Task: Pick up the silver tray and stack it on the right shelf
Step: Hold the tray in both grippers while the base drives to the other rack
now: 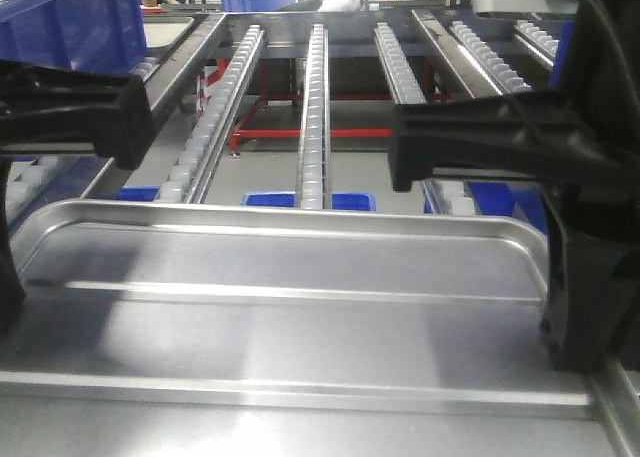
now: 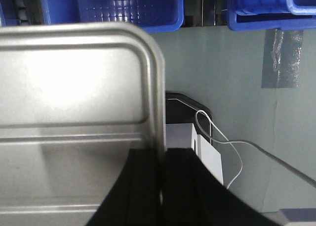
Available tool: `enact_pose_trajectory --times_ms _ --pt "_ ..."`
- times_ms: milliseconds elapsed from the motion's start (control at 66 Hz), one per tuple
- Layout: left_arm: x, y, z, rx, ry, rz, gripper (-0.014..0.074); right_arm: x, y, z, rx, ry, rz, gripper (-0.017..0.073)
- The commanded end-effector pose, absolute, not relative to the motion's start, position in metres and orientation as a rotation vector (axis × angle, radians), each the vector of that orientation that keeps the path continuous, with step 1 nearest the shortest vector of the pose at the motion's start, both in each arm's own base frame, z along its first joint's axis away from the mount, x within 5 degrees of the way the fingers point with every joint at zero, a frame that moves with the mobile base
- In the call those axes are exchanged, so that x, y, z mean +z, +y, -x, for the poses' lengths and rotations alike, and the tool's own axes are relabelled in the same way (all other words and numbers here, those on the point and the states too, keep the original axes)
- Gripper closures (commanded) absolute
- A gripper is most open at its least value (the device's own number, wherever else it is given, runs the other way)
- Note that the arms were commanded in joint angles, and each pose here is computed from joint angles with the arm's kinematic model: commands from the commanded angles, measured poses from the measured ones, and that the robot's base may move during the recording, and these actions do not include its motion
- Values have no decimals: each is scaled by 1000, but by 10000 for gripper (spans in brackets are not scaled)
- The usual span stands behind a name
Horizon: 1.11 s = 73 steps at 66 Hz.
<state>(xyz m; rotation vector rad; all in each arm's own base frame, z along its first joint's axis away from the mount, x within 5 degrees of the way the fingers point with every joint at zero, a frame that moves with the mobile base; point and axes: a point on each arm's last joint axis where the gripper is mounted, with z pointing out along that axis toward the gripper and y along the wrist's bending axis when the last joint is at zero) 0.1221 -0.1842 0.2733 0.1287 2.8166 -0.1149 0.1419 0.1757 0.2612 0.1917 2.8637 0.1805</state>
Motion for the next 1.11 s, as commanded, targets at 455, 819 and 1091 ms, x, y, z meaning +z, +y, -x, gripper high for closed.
enact_pose_trajectory --times_ms 455,819,1091 --pt "288 -188 -120 -234 2769 -135 693 279 179 -145 306 2777 -179 507" --pt "288 -188 -120 -234 2769 -135 693 279 179 -145 306 2777 -179 507" --pt "288 -188 -120 -234 2769 -135 693 278 179 -145 305 2778 -179 507"
